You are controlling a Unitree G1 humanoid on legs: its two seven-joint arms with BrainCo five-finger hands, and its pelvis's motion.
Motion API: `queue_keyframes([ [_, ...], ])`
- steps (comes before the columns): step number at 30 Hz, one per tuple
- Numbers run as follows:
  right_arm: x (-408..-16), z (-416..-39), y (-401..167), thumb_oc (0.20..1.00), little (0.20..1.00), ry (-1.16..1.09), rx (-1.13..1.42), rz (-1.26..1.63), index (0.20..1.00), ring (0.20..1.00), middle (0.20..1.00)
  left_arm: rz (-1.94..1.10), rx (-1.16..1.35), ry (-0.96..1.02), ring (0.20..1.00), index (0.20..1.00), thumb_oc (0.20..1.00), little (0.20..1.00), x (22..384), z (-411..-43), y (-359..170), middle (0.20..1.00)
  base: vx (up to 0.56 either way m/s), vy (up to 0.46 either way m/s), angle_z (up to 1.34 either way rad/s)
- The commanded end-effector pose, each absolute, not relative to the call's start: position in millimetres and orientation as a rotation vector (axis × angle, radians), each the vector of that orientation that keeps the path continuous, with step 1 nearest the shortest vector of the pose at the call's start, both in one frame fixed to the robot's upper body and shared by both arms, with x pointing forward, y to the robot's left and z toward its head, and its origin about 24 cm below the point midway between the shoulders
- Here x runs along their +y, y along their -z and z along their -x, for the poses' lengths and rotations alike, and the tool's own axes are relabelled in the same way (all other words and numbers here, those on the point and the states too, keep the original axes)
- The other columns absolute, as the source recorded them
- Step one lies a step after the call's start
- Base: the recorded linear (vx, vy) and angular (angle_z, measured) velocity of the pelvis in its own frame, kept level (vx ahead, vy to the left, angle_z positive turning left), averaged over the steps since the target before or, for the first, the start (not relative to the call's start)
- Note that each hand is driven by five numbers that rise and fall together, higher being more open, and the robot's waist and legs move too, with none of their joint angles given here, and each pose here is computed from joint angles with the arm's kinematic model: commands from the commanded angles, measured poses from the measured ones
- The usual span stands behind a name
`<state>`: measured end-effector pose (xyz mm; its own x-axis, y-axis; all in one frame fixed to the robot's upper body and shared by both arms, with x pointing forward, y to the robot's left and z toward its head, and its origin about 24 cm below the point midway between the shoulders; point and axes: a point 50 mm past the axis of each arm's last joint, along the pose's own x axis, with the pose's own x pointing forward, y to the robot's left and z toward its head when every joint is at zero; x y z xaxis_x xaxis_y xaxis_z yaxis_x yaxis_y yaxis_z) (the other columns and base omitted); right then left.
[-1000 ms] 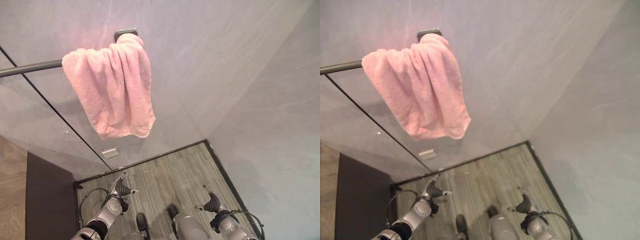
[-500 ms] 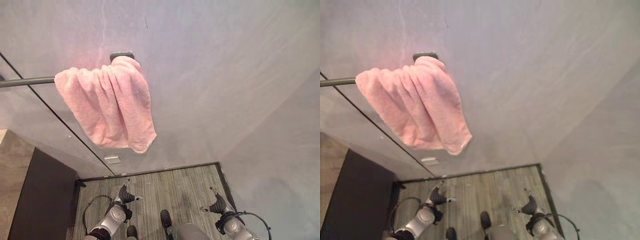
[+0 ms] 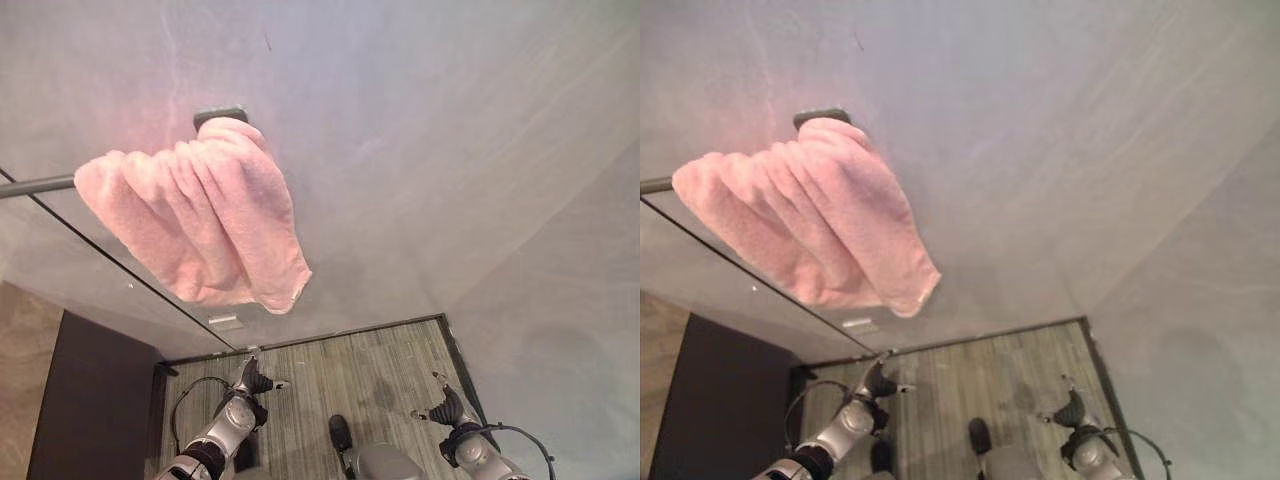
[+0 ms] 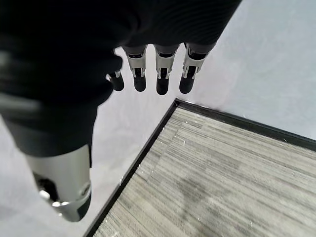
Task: Put brush and paste in cup on sink, flatten towel.
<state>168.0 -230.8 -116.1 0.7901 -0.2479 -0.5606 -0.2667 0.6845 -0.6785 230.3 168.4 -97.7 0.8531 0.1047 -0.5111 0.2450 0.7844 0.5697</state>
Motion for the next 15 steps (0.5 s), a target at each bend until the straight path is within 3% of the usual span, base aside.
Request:
queue_keyframes([
  [1, -218.0, -180.7, 108.2, 1.0, 1.0, 0.0, 0.601, 0.799, 1.0, 1.0, 1.0, -0.714, 0.476, 0.082, 1.0, 1.0, 1.0, 1.0, 178.9, -232.7, 87.8, 1.0, 0.08, 0.333, -0.8],
  [9, -207.5, -196.7, 95.0, 1.0, 1.0, 0.019, 0.504, 0.738, 1.0, 1.0, 1.0, -0.712, 0.46, 0.066, 1.0, 1.0, 1.0, 1.0, 186.7, -228.3, 85.3, 1.0, 0.03, 0.224, -0.38],
  [15, -206.1, -199.4, 92.5, 1.0, 1.0, 0.069, 0.512, 0.584, 1.0, 1.0, 1.0, -0.703, 0.422, 0.075, 1.0, 1.0, 1.0, 1.0, 193.6, -224.7, 78.2, 1.0, 0.01, -0.019, 0.18],
])
